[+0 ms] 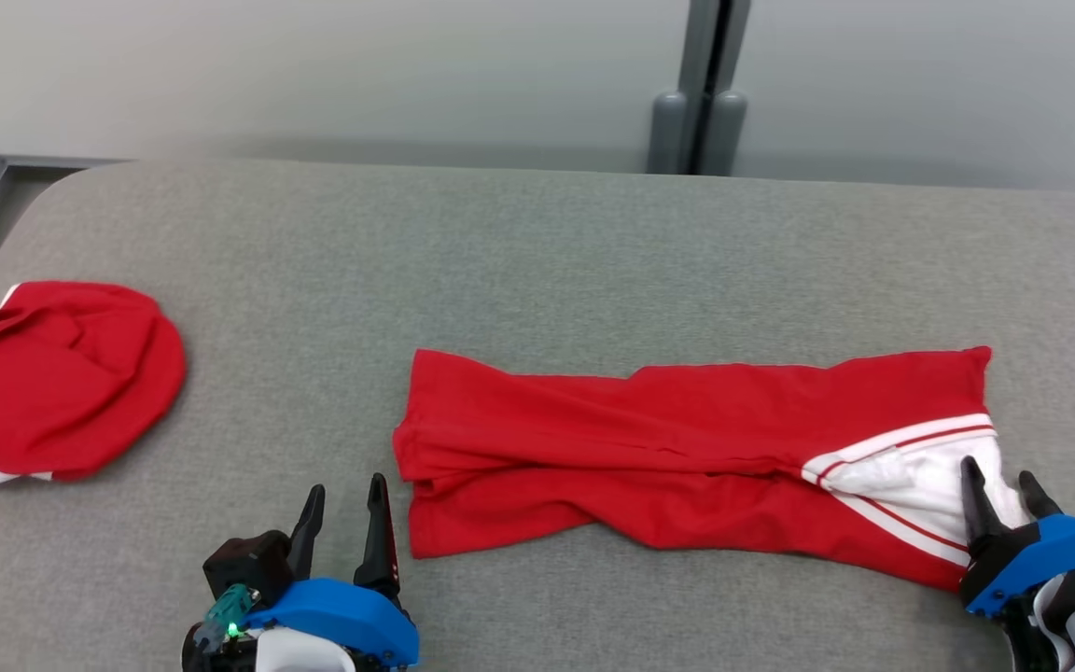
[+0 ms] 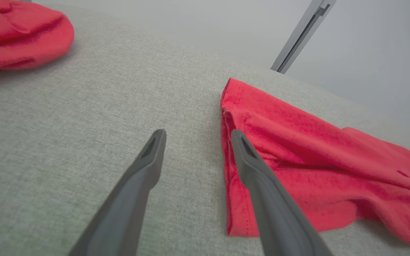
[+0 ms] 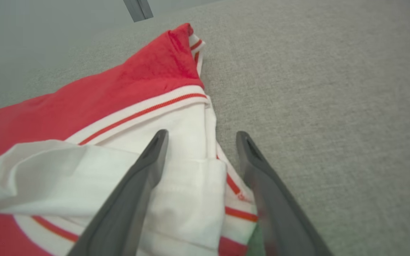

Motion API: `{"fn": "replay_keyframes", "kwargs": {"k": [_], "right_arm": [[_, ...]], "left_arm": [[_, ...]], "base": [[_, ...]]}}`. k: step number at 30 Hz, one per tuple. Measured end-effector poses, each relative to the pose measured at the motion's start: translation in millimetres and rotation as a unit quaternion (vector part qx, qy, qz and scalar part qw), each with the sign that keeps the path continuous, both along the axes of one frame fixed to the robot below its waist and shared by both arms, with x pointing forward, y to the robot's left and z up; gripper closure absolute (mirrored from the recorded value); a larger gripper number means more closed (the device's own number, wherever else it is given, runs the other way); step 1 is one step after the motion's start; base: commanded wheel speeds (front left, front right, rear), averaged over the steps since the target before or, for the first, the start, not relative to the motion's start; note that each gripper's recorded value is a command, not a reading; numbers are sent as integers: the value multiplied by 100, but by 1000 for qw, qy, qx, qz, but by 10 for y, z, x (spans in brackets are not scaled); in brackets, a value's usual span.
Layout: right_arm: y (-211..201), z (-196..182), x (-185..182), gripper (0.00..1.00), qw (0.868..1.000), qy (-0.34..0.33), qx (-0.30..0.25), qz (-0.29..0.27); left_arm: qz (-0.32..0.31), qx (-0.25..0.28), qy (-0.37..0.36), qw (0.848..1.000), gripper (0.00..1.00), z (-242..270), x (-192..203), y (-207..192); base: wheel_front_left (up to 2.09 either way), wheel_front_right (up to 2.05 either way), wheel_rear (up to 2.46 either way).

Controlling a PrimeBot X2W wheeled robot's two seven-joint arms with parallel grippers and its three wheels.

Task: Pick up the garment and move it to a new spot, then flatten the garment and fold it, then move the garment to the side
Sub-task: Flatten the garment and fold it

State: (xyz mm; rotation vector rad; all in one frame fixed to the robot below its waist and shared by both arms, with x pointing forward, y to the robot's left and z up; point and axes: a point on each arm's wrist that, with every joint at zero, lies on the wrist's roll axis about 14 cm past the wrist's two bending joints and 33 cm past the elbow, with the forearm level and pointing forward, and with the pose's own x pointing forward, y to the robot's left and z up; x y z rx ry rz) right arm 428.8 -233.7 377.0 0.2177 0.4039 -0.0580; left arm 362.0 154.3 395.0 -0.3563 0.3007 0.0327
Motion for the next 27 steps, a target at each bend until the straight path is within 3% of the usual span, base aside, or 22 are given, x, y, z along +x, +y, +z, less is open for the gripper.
{"fn": "replay_keyframes", "kwargs": {"k": [8,9,10,11,21,27], "right_arm": [[232,-246,38,0,999,39,15,17],[241,-265,27,25,999,44,16,19],[247,-270,27,91,999,46,16,19],[257,-273,27,100,998,48,18,21],[141,-79,48,100,999,16,32,4],[139,388,145,100,997,-66,46,7]], "left_arm": [[21,2,7,1000,0,-44,-32,125],[21,2,8,1000,0,-47,-30,125],[20,2,8,1000,0,-47,-24,118],[19,2,7,1000,0,-43,-15,110],[-9,-5,-7,1000,0,35,116,-80],[-25,-12,-9,1000,0,60,72,-202]], "base": [[0,0,0],[0,0,0],[0,0,0],[0,0,0],[0,0,0],[0,0,0]]}}
